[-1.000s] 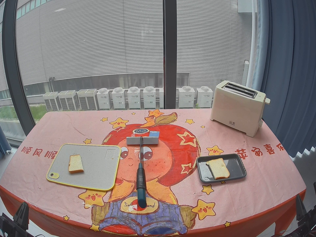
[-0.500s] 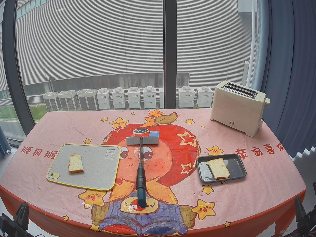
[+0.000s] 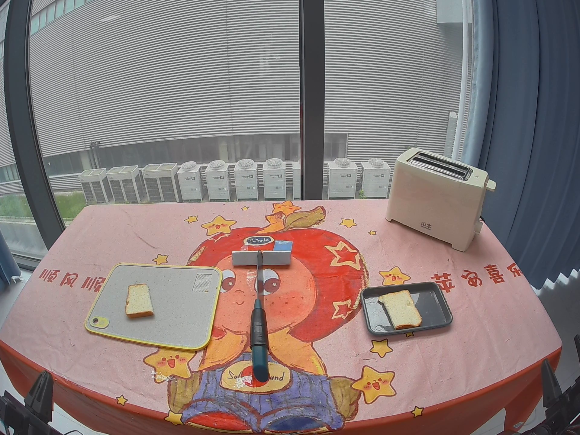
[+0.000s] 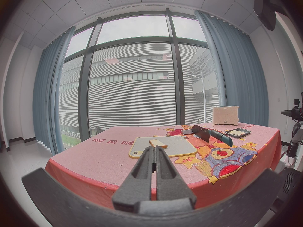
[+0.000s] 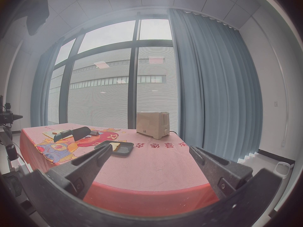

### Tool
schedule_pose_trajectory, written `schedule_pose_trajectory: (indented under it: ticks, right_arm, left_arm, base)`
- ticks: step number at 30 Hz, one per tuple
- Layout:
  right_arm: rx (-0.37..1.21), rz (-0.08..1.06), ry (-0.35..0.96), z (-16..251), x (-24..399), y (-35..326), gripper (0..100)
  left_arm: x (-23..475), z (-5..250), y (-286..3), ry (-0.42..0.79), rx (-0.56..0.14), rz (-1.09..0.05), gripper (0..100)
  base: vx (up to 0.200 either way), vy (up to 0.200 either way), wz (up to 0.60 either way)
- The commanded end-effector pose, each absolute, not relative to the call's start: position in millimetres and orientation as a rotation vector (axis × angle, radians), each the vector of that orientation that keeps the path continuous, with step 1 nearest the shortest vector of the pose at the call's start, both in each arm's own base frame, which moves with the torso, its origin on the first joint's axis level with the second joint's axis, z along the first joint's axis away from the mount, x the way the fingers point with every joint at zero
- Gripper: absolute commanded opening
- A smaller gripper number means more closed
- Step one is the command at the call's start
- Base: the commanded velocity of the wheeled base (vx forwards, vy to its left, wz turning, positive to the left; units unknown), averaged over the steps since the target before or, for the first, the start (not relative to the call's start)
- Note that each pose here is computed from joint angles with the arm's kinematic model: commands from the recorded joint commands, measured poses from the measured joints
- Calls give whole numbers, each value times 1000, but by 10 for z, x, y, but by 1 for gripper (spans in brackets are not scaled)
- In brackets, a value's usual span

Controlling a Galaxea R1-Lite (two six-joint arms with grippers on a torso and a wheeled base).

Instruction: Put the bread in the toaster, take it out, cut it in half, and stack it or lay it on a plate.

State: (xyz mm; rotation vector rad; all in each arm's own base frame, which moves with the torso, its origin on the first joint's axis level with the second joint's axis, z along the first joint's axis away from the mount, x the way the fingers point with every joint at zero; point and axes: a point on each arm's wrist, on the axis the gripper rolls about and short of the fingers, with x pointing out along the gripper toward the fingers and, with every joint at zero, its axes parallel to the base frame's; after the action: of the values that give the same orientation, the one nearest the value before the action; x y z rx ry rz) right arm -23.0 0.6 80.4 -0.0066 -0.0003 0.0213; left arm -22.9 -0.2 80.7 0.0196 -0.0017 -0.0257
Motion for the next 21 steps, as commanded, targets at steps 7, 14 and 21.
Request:
schedule_pose_trajectory:
  ticks: [7,14,21]
  right_arm:
    - [-8,21,3,752,-228,6,100]
    - [-8,21,3,752,-228,6,100]
    - [-8,21,3,752,-228,6,100]
  left_arm:
    - [-228,761,-2,-6,25,-26,0]
    - [-228,760,-2,-5,31,-26,100]
    - [-228,761,-2,-6,20,-26,100]
  base:
    - [0,0,0]
    - [0,0,0]
    - [0,0,0]
